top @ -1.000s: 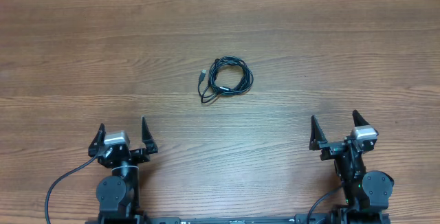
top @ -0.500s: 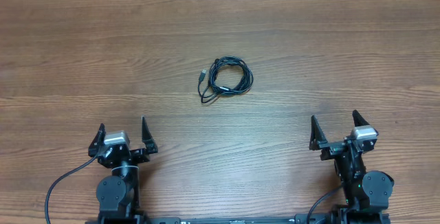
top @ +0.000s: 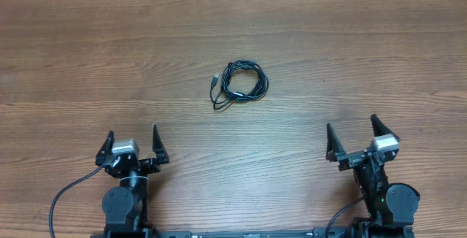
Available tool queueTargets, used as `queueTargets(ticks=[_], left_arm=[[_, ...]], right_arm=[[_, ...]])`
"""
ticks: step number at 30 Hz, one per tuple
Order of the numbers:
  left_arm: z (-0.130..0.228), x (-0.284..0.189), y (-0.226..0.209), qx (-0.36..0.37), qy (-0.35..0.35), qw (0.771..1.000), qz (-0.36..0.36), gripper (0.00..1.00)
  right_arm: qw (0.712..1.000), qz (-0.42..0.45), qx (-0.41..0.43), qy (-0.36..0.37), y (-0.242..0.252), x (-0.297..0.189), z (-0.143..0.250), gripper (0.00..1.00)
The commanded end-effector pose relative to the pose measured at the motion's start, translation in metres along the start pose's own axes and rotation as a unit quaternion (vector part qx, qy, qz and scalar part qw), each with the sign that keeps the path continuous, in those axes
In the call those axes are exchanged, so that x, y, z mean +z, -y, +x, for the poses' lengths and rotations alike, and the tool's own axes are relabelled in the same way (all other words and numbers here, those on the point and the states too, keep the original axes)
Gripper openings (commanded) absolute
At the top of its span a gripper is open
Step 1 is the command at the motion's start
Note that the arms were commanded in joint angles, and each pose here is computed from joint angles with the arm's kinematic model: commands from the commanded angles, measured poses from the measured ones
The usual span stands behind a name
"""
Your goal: Untangle cables
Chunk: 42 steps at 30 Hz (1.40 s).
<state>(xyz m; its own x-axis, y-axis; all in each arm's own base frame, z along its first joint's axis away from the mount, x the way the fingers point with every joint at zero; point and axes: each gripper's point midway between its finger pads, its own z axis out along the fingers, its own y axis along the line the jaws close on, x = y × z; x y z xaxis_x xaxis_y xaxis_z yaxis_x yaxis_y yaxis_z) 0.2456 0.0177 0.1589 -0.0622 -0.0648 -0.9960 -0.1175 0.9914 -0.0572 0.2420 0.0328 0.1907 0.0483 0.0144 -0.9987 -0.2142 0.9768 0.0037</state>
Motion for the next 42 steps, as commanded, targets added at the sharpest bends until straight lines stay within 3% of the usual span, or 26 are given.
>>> queueTargets(ticks=[1,4,7,13,18,25,30,35,39,42], left_arm=[[-0.002,-0.001,0.017,-0.023,0.003,0.998,0.050,1.00],[0.000,-0.008,0.045,-0.019,-0.013,0.991,0.132,1.00],[0.001,-0.014,0.040,-0.054,-0.067,0.990,0.114,1.00],[-0.069,-0.008,0.035,-0.041,-0.079,0.992,0.085,1.00],[-0.122,0.023,0.043,-0.012,-0.145,0.986,0.076,1.00],[-0.200,0.077,0.104,0.005,-0.208,0.967,0.146,1.00],[-0.243,0.101,0.184,0.073,-0.237,0.941,0.231,1.00],[-0.238,0.099,0.250,0.068,-0.258,0.910,0.317,1.00],[-0.212,0.128,0.250,0.031,-0.288,0.930,0.225,1.00],[-0.170,0.148,0.257,0.017,-0.340,0.919,0.198,1.00]], right_arm=[[0.999,-0.035,-0.003,0.014,-0.012,-0.001,-0.004,1.00],[0.998,-0.058,-0.015,0.035,-0.020,-0.002,-0.015,1.00],[0.994,-0.088,-0.022,0.060,-0.031,-0.006,-0.032,1.00],[0.994,-0.102,-0.008,0.024,-0.036,-0.003,-0.064,1.00],[0.994,-0.108,0.009,-0.023,-0.034,0.014,-0.121,1.00],[0.978,-0.159,0.055,-0.123,-0.038,0.066,-0.176,1.00],[0.945,-0.214,0.116,-0.219,-0.044,0.108,-0.163,1.00],[0.892,-0.265,0.202,-0.305,-0.058,0.117,-0.116,1.00],[0.877,-0.234,0.227,-0.353,-0.050,0.127,-0.083,0.97],[0.877,-0.154,0.239,-0.387,-0.030,0.129,-0.064,0.95]])
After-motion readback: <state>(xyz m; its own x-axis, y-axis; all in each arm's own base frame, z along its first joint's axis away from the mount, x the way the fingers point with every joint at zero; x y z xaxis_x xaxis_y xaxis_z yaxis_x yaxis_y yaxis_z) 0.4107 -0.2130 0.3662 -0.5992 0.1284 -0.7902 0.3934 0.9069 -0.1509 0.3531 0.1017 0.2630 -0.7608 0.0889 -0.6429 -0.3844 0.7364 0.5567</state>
